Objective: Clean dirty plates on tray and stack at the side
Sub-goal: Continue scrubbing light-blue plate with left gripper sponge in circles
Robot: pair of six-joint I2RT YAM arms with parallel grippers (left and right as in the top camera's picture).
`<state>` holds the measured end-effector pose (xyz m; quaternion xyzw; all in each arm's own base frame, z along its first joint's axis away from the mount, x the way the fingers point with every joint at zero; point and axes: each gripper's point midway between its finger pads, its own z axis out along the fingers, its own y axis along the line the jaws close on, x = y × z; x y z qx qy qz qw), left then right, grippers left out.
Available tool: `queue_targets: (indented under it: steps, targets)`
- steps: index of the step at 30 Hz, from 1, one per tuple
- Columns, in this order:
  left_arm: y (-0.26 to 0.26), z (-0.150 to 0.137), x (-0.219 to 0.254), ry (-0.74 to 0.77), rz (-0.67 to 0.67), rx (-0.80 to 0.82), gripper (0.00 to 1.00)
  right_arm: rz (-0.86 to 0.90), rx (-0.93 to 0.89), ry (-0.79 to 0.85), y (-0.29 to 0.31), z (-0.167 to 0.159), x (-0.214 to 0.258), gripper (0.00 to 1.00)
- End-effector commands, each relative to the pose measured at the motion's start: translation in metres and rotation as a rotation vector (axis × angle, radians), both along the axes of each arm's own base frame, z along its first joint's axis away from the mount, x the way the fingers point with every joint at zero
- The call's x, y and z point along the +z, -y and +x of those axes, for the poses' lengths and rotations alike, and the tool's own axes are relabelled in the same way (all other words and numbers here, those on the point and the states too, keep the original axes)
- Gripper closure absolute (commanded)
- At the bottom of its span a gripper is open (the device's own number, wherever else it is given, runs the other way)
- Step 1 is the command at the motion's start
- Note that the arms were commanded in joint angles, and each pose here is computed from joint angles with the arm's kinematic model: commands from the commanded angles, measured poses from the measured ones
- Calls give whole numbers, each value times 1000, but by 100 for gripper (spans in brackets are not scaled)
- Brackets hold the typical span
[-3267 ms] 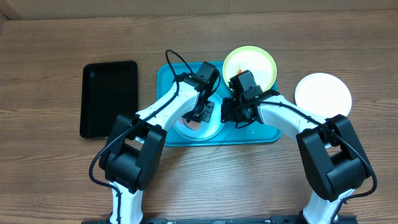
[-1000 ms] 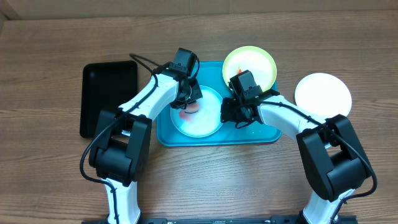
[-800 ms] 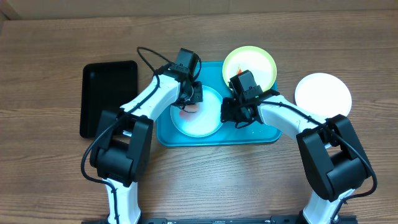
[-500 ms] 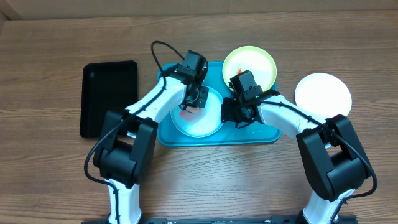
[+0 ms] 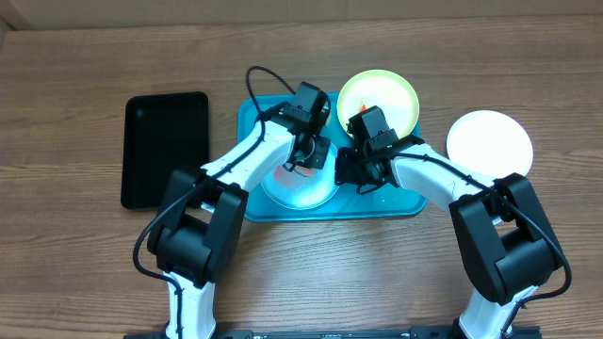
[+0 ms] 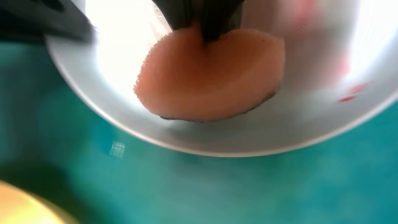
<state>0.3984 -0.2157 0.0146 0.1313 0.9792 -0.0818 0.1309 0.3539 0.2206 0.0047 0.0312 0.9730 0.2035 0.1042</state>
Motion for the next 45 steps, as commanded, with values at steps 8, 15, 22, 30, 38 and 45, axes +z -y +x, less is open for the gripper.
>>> queue_targets:
  steps: [8, 15, 22, 30, 38, 45]
  targets:
    - [-112, -8, -25, -109, 226, 590, 96, -29, 6, -19, 5, -4, -9, 96]
    - [-48, -8, -24, -164, -26, 230, 96, -29, 6, -19, 5, -4, -10, 96]
    - [-14, 0, -19, -70, -56, 38, 96, -29, 6, -20, 6, -4, -10, 96]
    - [7, -3, -18, -3, -7, -96, 96, -29, 6, -20, 6, -4, -10, 96]
    - [-49, 2, -22, -1, 182, 271, 96, -31, 6, -23, 6, -5, -10, 96]
    - [-81, -13, -26, -99, 206, 498, 96, -30, 6, -22, 6, -5, -10, 96]
